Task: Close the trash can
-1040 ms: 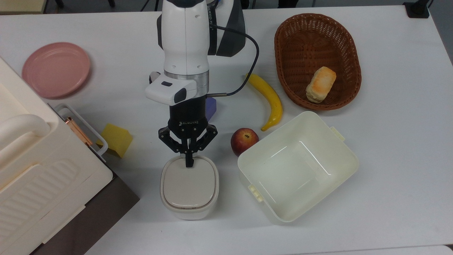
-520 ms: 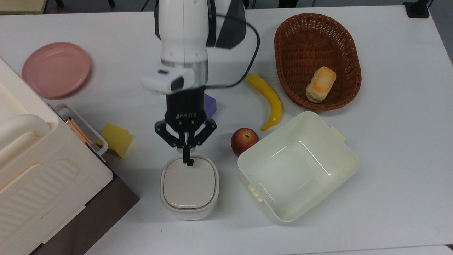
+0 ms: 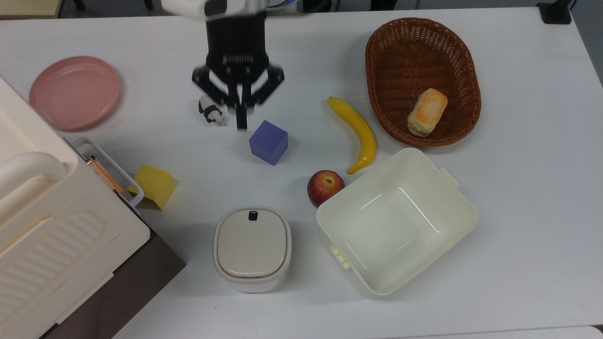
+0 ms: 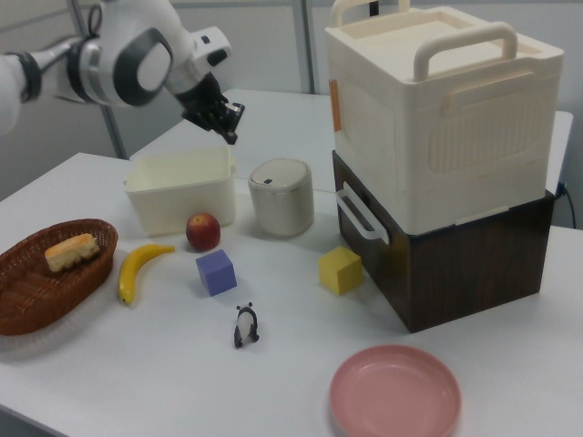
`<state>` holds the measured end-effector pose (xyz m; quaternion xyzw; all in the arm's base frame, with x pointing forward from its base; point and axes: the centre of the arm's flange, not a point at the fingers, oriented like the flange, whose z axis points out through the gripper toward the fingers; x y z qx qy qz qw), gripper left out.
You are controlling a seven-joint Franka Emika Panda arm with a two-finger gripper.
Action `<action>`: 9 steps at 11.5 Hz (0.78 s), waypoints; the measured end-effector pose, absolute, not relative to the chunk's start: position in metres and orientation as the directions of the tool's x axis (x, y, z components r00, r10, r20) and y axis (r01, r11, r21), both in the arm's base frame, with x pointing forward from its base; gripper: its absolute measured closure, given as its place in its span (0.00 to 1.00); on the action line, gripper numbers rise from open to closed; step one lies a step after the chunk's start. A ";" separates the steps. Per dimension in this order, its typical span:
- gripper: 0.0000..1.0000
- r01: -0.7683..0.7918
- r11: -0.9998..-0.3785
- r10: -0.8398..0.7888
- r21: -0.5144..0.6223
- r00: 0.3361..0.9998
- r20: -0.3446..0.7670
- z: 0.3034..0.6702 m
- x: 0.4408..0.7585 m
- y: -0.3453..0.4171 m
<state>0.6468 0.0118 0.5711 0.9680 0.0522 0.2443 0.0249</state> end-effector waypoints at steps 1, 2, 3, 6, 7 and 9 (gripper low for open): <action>0.96 0.086 -0.995 0.102 0.057 0.909 0.404 0.584 0.629 0.011; 0.96 0.080 -0.996 0.088 0.036 0.939 0.333 0.592 0.613 0.010; 0.92 0.074 -0.997 0.077 0.022 0.966 0.249 0.596 0.597 0.008; 0.82 0.040 -0.999 0.039 -0.005 0.995 0.092 0.595 0.570 -0.008; 0.70 0.029 -0.999 0.027 -0.020 0.996 0.085 0.595 0.569 -0.012; 0.39 0.020 -0.999 0.018 -0.027 0.998 0.067 0.594 0.567 -0.016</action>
